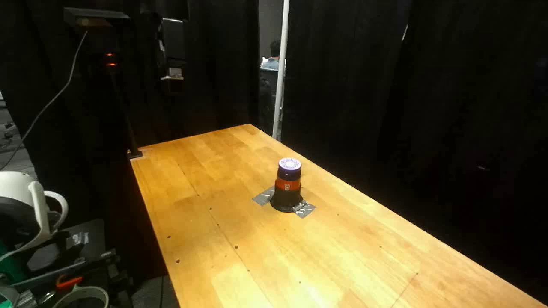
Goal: Put the rubber bung around the neck of the brown bottle
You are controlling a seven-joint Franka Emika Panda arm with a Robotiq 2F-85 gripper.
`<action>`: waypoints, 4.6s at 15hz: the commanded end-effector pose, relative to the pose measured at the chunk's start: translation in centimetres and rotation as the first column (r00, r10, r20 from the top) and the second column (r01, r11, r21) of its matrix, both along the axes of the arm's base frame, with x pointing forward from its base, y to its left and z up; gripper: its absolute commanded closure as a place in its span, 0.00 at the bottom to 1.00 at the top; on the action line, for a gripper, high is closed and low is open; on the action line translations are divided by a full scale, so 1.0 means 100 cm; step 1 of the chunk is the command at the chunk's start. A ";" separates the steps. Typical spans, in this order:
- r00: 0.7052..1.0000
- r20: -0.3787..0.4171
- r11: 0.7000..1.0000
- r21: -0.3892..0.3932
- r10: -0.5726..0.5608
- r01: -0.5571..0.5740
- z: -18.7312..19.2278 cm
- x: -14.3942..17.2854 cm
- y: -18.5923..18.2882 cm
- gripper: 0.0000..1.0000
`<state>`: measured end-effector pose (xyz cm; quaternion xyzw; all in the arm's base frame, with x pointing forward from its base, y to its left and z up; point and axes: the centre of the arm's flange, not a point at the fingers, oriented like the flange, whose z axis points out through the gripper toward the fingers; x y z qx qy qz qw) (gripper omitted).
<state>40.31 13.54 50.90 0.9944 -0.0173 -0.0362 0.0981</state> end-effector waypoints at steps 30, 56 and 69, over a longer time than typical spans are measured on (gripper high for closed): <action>0.931 -0.142 0.926 0.229 0.336 -0.300 -0.187 0.349 0.007 0.00; 0.830 -0.332 0.892 0.231 0.448 -0.389 -0.250 0.313 -0.013 0.00; 0.829 -0.362 0.902 0.231 0.427 -0.364 -0.269 0.237 -0.026 0.00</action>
